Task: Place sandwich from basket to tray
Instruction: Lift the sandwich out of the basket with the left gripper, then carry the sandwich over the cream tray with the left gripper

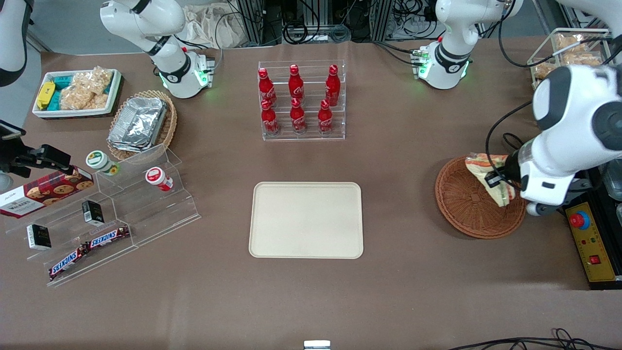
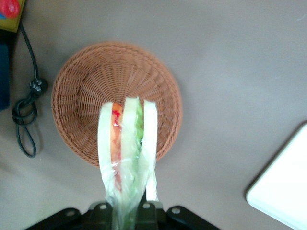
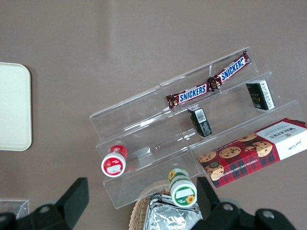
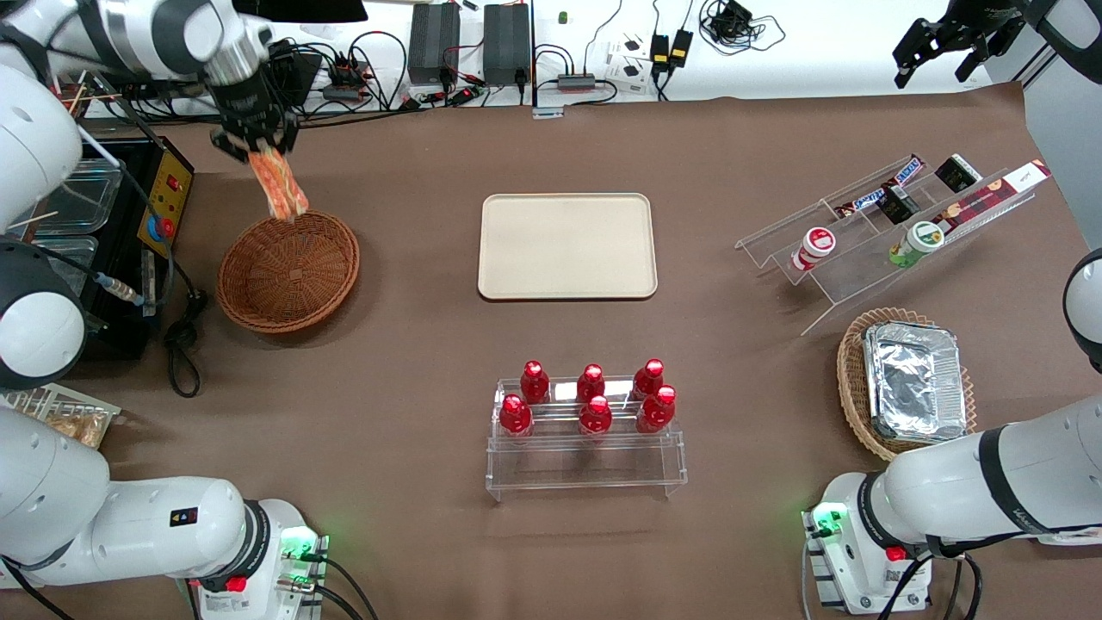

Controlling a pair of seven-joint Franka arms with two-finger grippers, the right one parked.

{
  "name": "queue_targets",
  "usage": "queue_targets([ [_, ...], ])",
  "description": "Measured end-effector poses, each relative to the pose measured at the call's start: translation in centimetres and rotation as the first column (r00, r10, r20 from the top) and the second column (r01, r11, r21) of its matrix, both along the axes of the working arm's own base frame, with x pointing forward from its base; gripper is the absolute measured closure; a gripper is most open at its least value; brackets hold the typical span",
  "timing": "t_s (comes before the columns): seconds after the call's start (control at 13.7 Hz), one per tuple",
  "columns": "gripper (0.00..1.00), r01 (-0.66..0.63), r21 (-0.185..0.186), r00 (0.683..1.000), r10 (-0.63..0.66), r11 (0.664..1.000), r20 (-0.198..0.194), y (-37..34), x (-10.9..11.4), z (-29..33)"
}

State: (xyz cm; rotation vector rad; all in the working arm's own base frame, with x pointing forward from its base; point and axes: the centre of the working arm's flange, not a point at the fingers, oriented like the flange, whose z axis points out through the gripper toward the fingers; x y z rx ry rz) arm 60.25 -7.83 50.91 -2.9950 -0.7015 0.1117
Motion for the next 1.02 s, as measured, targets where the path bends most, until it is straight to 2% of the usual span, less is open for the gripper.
queue_targets([
  [0.07,0.84,0.044,-0.011,0.999,-0.044,0.999,0.016,-1.2,0.3,1.3],
  [0.22,0.84,0.145,-0.042,0.989,-0.144,0.989,0.016,-5.6,0.6,0.7],
  [0.29,0.84,0.197,-0.064,0.980,-0.197,0.978,0.016,-8.6,0.7,-0.6],
  [0.51,0.84,0.341,-0.123,0.940,-0.336,0.932,0.058,-18.1,0.7,-6.0],
  [0.73,0.84,0.455,-0.131,0.890,-0.447,0.881,0.086,-25.5,-0.2,-12.3],
  [1.02,0.84,0.553,-0.119,0.830,-0.534,0.824,0.163,-30.8,-0.6,-20.2],
])
